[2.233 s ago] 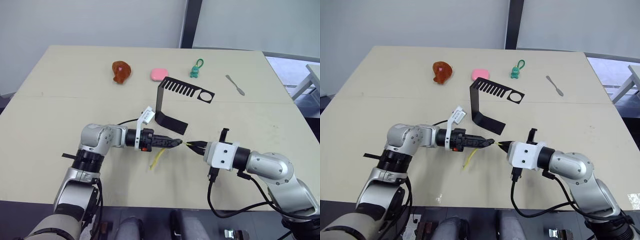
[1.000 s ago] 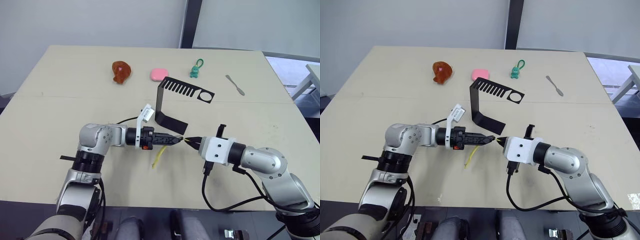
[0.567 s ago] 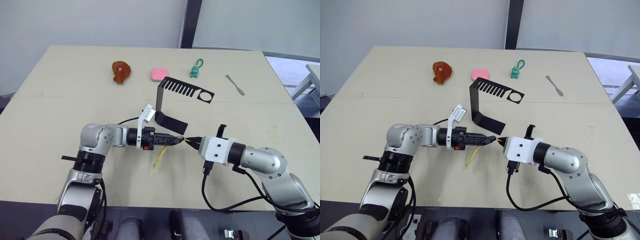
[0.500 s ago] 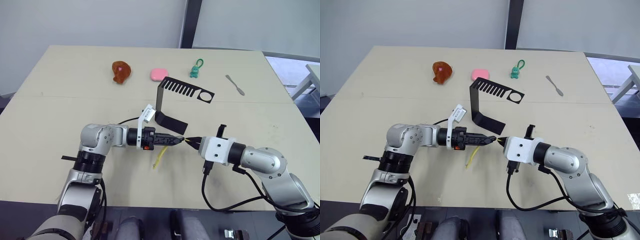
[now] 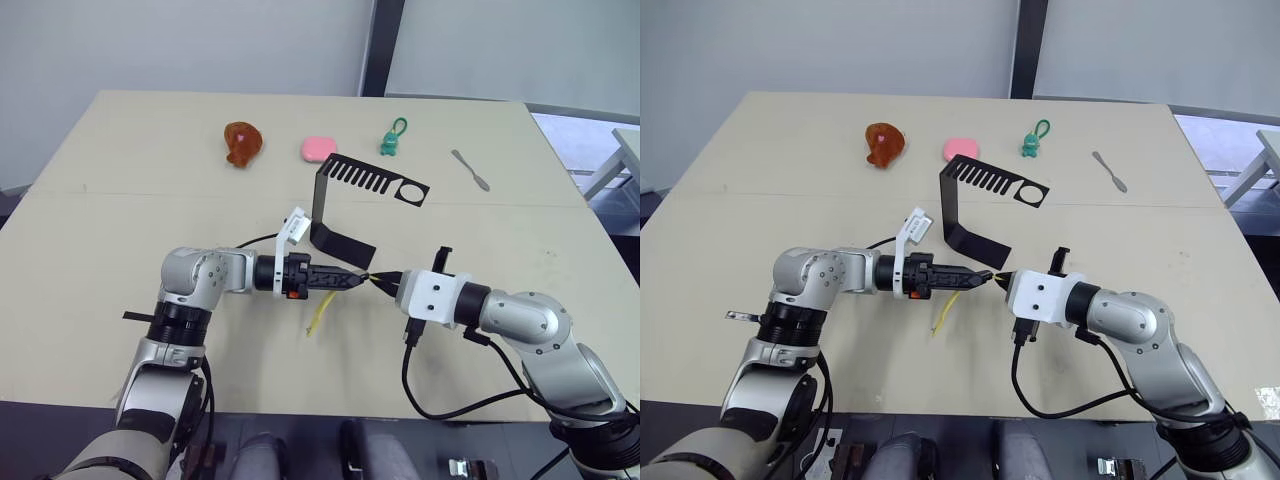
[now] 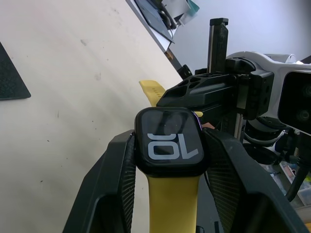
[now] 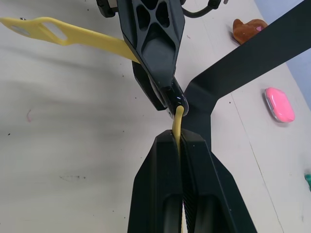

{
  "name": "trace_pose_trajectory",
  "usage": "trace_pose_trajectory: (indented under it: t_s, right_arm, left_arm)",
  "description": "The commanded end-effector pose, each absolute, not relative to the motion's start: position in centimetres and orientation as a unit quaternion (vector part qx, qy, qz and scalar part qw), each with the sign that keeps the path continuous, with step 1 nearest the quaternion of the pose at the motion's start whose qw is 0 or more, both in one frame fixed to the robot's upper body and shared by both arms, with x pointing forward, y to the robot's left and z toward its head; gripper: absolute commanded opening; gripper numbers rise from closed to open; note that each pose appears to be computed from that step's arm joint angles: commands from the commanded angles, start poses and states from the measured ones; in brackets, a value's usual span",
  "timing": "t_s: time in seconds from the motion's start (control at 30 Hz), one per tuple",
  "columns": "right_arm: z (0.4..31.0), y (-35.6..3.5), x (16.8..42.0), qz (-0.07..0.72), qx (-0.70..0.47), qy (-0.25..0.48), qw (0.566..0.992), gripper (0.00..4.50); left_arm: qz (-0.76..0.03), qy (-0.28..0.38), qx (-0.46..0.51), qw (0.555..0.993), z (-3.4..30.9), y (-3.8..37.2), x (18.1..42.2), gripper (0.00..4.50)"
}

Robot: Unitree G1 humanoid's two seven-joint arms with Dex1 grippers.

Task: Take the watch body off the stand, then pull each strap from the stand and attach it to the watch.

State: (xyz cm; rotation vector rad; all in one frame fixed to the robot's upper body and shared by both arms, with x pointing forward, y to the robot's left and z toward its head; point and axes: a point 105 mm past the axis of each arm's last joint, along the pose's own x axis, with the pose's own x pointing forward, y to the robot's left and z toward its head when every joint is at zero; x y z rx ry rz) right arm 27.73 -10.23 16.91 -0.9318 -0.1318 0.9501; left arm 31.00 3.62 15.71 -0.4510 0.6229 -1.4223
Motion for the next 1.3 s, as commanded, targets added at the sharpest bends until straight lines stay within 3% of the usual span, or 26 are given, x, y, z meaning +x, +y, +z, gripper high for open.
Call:
trace_pose_trajectory:
  t_s: [0.03, 1.3]
  right_arm:
    - [18.35, -8.97, 27.03, 0.448, -0.432, -0.103, 0.776, 0.00]
    - [18.53, -9.07, 27.29, 0.441, -0.434, -0.105, 0.779, 0.00]
  left_arm:
    - [-0.673, 0.258, -0.197, 0.664, 17.05, 2.12, 29.82, 1.60]
    - [-0.677, 0.249, -0.196, 0.665, 17.47, 1.92, 29.96, 1.60]
